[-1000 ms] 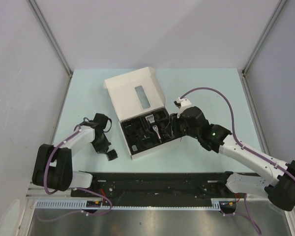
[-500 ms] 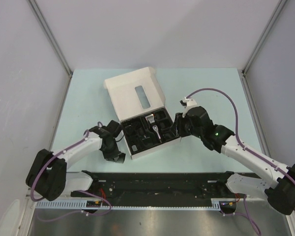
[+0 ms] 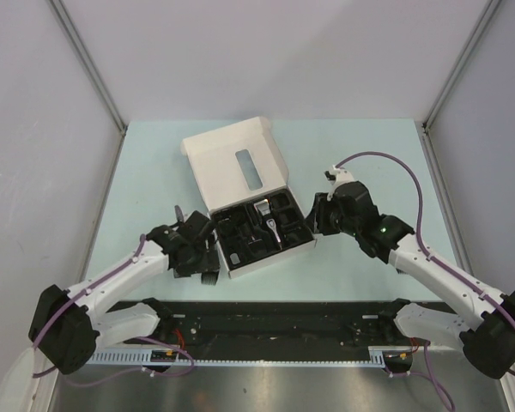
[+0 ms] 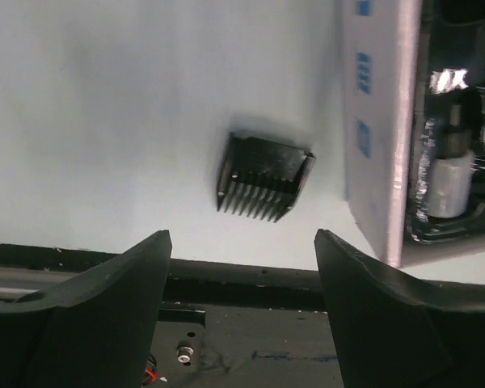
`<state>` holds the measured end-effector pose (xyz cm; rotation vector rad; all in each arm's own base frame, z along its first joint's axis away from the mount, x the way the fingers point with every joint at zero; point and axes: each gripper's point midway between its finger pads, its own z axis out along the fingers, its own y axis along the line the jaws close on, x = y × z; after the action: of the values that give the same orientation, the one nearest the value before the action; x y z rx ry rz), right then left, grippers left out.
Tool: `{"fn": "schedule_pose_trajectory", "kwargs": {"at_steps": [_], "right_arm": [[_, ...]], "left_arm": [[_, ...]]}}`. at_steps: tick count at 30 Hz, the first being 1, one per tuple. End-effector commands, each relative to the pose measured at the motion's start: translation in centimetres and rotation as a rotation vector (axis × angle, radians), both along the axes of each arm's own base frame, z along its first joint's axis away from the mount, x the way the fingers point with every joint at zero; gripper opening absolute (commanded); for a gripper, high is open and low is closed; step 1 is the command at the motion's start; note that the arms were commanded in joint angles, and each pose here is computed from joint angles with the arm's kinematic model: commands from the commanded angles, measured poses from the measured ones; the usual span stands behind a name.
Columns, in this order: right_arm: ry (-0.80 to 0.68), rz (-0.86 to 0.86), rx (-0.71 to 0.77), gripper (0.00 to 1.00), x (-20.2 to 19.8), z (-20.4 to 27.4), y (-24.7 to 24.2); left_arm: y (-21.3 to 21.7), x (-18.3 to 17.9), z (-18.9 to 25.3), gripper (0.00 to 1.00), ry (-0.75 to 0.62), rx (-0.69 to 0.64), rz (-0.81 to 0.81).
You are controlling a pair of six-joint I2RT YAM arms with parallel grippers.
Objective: Sort the hair-cutting tools
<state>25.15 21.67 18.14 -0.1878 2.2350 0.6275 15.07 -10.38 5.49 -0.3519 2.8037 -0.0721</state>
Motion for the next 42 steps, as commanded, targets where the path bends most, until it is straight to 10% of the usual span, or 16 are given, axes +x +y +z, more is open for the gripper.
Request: {"fn": "schedule_pose_trajectory", "kwargs": {"at_steps": [1,23,42], "right_arm": [[-0.002,-0.02,0.011,0.39,0.2,0.3,-0.6],[0.0,-0.055,0.012,0.4,0.5,0.4,-1.6],[0.035,-0.041,-0.02,0.4,1.6,-1.3,-1.9]], "left_arm": [[-1.3,1.9,2.1,0.8,-0.082,0.047,-0.162],[-3.1,1.4,-4.3,0.86,0.1,0.076,-0.3],[-2.6,2.4,-4.6,0.64,-0.065,0.015,-0.136]]}}
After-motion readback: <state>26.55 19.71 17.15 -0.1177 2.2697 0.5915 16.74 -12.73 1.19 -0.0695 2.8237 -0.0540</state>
